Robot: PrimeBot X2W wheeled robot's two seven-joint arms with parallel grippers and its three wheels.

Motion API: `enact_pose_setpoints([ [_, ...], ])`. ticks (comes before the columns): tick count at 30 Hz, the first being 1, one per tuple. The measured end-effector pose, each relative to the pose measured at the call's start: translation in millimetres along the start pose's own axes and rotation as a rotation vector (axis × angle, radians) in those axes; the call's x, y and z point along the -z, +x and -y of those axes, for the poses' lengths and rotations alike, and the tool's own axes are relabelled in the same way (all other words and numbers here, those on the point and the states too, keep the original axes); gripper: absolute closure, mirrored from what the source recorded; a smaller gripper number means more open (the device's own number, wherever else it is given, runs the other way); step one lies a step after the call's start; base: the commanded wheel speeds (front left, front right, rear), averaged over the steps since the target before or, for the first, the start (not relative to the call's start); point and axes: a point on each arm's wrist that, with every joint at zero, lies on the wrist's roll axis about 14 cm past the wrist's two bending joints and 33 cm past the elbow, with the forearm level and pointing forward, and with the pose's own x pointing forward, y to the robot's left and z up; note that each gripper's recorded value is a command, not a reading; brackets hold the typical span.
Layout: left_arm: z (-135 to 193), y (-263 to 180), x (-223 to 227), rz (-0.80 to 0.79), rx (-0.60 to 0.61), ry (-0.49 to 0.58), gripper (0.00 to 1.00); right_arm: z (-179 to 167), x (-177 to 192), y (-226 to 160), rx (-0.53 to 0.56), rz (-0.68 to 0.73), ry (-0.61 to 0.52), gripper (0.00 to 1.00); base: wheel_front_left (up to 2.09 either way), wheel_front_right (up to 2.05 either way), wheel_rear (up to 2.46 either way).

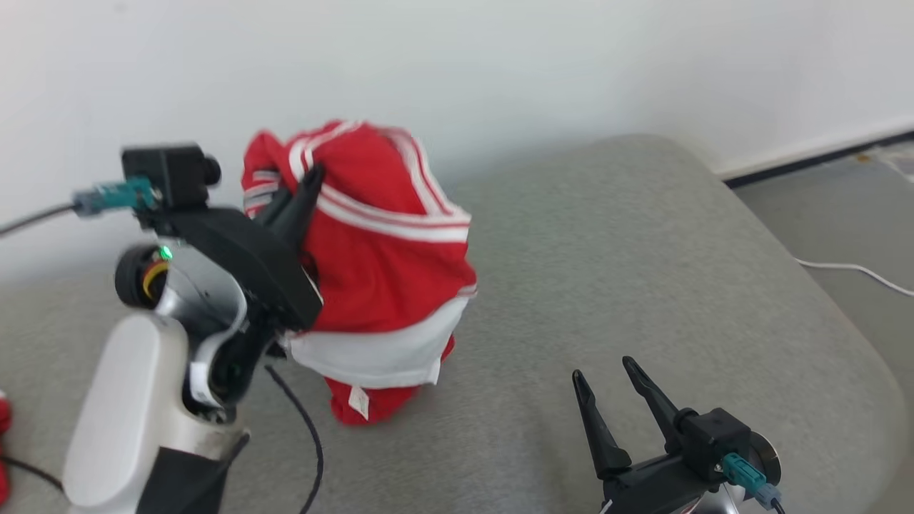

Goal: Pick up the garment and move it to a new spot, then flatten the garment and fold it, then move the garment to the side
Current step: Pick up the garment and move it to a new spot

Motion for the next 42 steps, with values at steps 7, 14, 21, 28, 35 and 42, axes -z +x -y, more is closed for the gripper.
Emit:
enact_pose_setpoints([
  [7,-13,32,109,-0.224,-0.026,0.005,1.0,28,8,-15,0.099,-0.033,0.001,0.0,0.0,0.0,0.0],
  [14,-28,42,168,-0.255,-0.077,-0.064,0.0,41,21,-13,0.139,-0.076,-0.003,0.0,0.0,0.0,0.0],
  [21,-50,28,126,0.067,-0.151,-0.12,0.0,39,29,-7,0.128,-0.102,-0.005,0.0,0.0,0.0,0.0],
  [28,-91,-32,111,0.204,-0.297,-0.053,0.0,24,29,3,0.072,-0.105,-0.012,0.0,0.0,0.0,0.0],
  [35,-117,-123,85,0.299,-0.478,0.093,0.0,2,24,13,-0.002,-0.093,-0.019,0.0,0.0,0.0,0.0],
  [42,-118,-199,111,0.24,-0.625,0.153,0.0,-16,23,15,-0.059,-0.093,-0.031,0.0,0.0,0.0,0.0],
])
